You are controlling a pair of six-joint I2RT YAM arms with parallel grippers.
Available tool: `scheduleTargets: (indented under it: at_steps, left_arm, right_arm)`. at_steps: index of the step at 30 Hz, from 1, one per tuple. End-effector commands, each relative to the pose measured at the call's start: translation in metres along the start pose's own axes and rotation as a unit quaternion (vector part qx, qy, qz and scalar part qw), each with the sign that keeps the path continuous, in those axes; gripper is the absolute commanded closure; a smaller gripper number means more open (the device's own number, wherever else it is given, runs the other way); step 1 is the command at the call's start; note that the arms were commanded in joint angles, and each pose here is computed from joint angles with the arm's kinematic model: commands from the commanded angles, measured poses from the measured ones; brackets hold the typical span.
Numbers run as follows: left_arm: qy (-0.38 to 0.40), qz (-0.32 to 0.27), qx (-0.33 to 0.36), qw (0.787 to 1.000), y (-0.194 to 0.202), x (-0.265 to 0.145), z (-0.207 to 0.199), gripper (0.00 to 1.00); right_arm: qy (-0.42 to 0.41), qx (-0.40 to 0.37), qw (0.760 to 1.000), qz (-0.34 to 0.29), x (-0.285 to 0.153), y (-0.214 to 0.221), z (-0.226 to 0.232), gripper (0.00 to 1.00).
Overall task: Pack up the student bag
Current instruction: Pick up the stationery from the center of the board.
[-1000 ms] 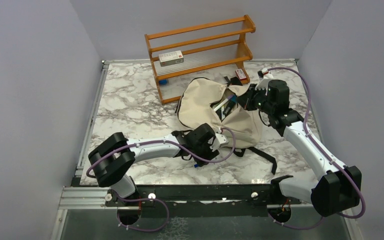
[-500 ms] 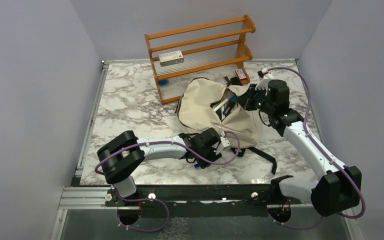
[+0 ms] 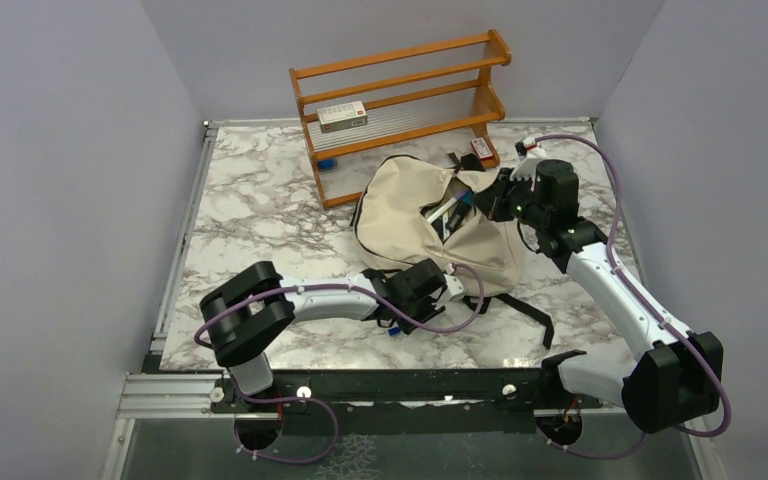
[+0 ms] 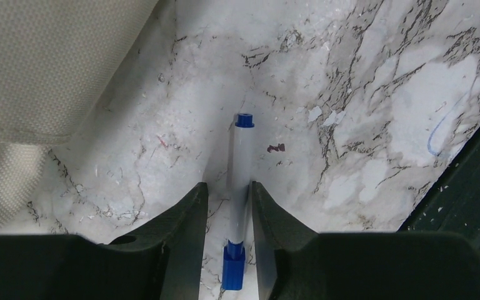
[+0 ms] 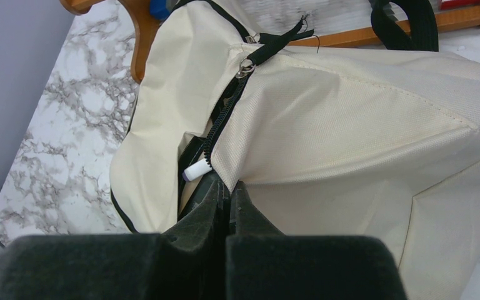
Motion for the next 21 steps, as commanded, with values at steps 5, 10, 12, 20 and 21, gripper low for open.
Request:
scheduleTargets:
  at_steps: [5, 10, 12, 20, 21]
  left_arm:
    - [-0.02, 0.033, 0.004, 0.999, 0.015, 0.01, 0.005, 0.82]
    - [-0.017, 0.012, 0.023, 1.0, -0.004, -0.004, 0.001, 0.94]
    - [-0.006, -0.005, 0.029, 1.0, -0.014, -0.014, -0.003, 1.0]
    - [0.051, -0.092, 0.077, 0.991, -0.048, -0.067, -0.015, 1.0]
    - [0.059, -0.104, 0.078, 0.99, -0.052, -0.074, -0.014, 1.0]
  right_arm:
    - [0.0, -0.007, 1.0, -0.027, -0.003, -0.01, 0.001, 0.99]
    - [0.001, -0.007, 1.0, -0.027, -0.004, -0.01, 0.001, 0.99]
    - [0.002, -0.007, 1.0, -0.028, -0.004, -0.01, 0.001, 0.99]
    - [0.0, -0.006, 1.0, -0.027, -0.004, -0.009, 0.001, 0.99]
    - [0.001, -0.006, 1.0, -0.028, -0.004, -0.009, 0.001, 0.99]
Point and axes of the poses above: each gripper's point midway between its finger pads, its own x axis out along the fingers, its own z axis along the line the jaws close on, y = z × x, the point moved 5 cm from there along -x, back along the fingers, and after that the axes turned 15 degrees about -x, right-handed, at the moved point
